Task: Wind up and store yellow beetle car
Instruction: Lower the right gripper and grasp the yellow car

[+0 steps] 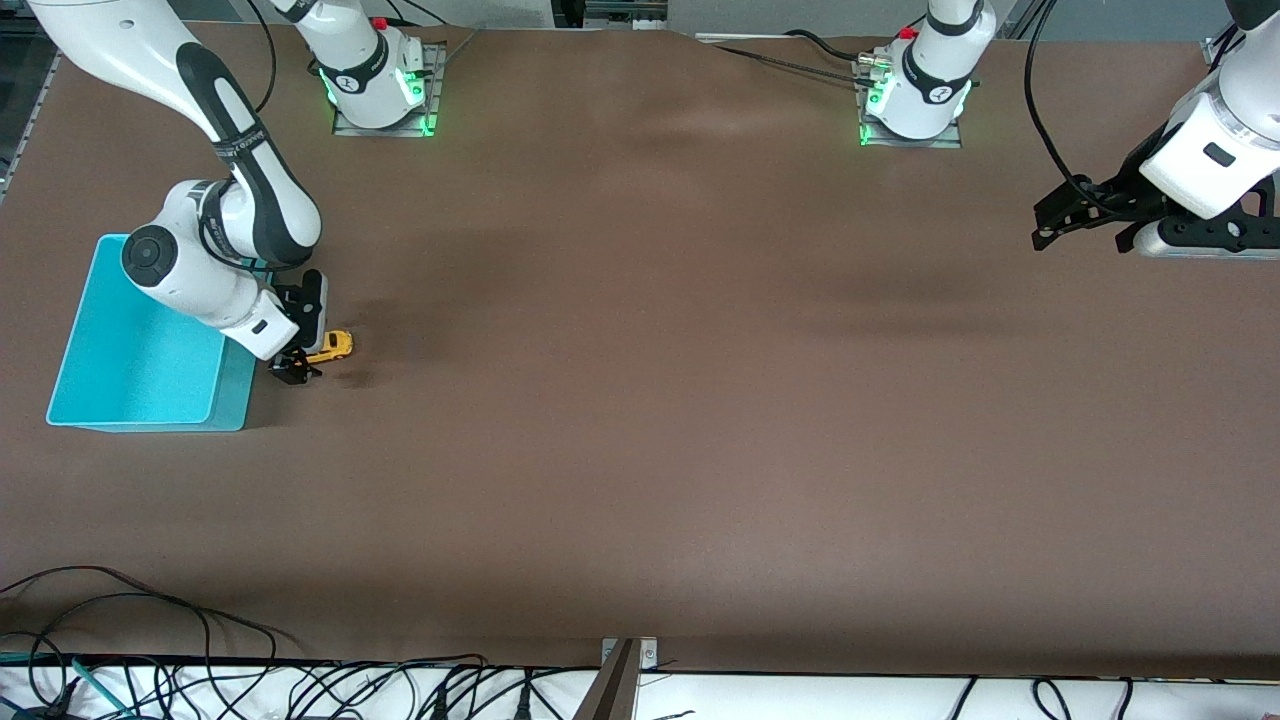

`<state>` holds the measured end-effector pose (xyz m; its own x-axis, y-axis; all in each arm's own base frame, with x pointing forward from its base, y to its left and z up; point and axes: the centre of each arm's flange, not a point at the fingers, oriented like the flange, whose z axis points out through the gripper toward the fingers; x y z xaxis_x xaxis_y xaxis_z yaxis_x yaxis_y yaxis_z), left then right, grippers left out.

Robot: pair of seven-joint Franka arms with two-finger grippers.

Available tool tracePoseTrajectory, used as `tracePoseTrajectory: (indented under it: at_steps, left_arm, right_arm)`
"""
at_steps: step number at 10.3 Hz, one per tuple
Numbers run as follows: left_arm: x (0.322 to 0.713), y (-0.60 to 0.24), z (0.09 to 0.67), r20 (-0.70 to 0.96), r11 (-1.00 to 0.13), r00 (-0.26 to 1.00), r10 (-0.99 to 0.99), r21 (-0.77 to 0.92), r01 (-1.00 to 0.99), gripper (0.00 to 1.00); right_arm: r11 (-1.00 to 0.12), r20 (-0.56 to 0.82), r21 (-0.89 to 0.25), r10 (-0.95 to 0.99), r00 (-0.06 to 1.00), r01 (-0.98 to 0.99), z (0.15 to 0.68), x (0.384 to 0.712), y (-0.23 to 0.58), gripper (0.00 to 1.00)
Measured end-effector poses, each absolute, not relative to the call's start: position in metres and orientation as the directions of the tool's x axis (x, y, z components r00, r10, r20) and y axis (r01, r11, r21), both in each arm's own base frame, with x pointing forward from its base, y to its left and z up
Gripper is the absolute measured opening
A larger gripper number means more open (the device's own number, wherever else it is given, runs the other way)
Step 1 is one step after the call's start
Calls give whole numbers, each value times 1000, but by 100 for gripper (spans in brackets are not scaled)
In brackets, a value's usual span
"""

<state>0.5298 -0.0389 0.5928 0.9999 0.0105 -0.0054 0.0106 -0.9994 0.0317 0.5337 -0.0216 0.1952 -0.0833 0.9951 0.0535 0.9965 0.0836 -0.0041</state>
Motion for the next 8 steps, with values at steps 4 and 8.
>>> tracePoseTrajectory:
  at_steps: [4, 8]
  left_arm:
    - [529, -44, 593, -5, -1000, 1000, 5, 26, 5, 100]
    - [529, -46, 593, -5, -1000, 1000, 5, 24, 5, 100]
  right_arm:
    - [115, 53, -4, 992, -114, 993, 193, 533, -26, 71]
    - [118, 50, 6, 992, -118, 993, 210, 538, -29, 44]
